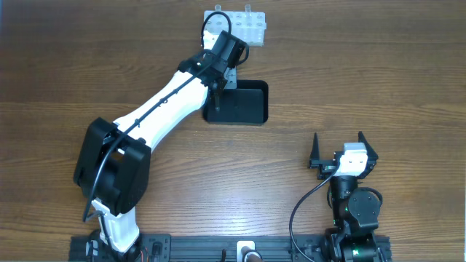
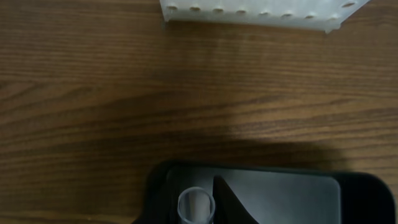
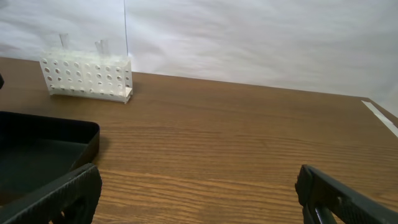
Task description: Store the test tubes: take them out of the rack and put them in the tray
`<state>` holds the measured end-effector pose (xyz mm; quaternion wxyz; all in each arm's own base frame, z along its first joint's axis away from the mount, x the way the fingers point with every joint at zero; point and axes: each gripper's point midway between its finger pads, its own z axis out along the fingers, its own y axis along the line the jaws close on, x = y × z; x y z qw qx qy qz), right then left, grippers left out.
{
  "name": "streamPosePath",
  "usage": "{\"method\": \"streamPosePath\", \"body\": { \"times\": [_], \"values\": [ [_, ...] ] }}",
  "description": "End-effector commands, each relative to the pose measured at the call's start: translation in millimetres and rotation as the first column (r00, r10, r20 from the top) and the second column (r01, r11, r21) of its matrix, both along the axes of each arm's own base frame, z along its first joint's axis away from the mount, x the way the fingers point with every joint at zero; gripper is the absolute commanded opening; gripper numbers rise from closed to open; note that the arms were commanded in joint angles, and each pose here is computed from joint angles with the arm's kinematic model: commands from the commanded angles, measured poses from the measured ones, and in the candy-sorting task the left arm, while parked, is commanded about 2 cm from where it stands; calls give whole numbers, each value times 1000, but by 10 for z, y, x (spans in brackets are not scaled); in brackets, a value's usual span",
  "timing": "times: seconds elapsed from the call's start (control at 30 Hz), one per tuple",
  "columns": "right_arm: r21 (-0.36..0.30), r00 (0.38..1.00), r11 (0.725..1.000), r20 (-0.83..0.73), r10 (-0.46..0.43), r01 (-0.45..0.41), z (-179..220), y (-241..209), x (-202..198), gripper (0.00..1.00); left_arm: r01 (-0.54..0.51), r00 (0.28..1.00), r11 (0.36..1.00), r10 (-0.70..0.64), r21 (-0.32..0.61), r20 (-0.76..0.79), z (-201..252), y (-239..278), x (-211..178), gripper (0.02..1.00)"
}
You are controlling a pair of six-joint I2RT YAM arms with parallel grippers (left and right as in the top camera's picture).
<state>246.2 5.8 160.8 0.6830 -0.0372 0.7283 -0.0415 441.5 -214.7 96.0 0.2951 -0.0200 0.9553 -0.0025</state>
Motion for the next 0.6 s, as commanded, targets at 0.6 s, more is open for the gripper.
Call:
{"method": "streamPosePath", "body": {
  "times": [0.6],
  "values": [
    [5, 1000, 1000, -1, 3, -3, -19, 5, -2, 993, -14, 995, 999, 17, 33, -99, -397, 85, -49, 75]
  ]
}}
